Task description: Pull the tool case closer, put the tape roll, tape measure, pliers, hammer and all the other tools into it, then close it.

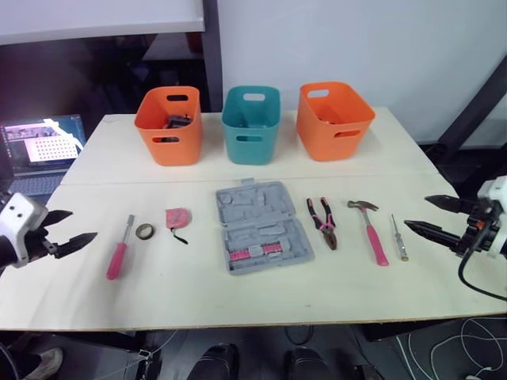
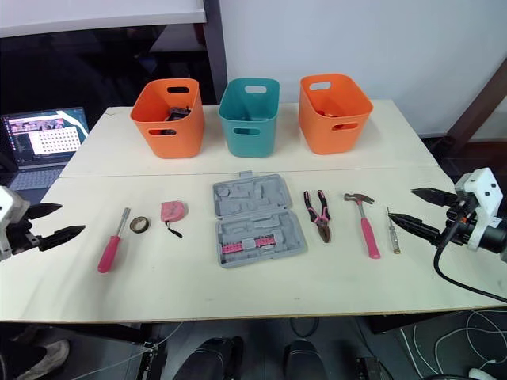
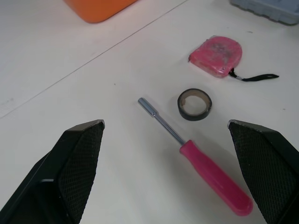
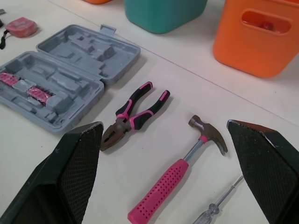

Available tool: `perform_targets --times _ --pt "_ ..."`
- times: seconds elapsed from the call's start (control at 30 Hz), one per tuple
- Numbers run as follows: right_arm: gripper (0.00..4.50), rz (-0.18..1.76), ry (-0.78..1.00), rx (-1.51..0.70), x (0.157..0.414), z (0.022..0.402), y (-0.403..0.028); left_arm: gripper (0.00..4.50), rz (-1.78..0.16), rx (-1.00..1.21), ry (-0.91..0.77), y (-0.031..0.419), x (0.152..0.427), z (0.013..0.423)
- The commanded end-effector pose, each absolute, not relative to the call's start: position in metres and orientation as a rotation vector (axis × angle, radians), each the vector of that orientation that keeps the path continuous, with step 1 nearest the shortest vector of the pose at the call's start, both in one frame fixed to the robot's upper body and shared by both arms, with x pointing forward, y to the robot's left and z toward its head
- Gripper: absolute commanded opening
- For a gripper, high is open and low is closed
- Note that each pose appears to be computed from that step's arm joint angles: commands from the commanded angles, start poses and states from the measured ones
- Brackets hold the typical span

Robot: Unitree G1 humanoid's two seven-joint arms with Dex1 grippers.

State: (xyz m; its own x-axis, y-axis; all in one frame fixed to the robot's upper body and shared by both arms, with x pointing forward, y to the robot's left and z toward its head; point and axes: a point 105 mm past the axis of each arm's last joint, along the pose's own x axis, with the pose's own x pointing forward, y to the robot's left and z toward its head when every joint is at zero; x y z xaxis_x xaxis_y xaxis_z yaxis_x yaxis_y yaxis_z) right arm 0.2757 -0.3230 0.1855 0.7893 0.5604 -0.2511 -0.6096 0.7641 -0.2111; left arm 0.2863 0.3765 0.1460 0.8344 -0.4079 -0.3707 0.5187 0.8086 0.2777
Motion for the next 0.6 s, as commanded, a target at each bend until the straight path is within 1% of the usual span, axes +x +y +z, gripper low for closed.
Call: perform_targets --times 0.03,0.43,0.6 --pt "4.5 0.63 0.141 -0.334 0.273 0.198 -0.326 4.46 -0.53 0.425 0.296 0.378 0.286 0.16" --pt "4.5 0.609 0.14 -0.336 0.269 0.194 -0.324 4.46 -0.56 0.404 0.285 0.371 0.299 0.163" --pt "4.5 0.615 0.142 -0.319 0.265 0.192 -0.307 4.46 -0.613 0.365 0.303 0.359 0.31 0.163"
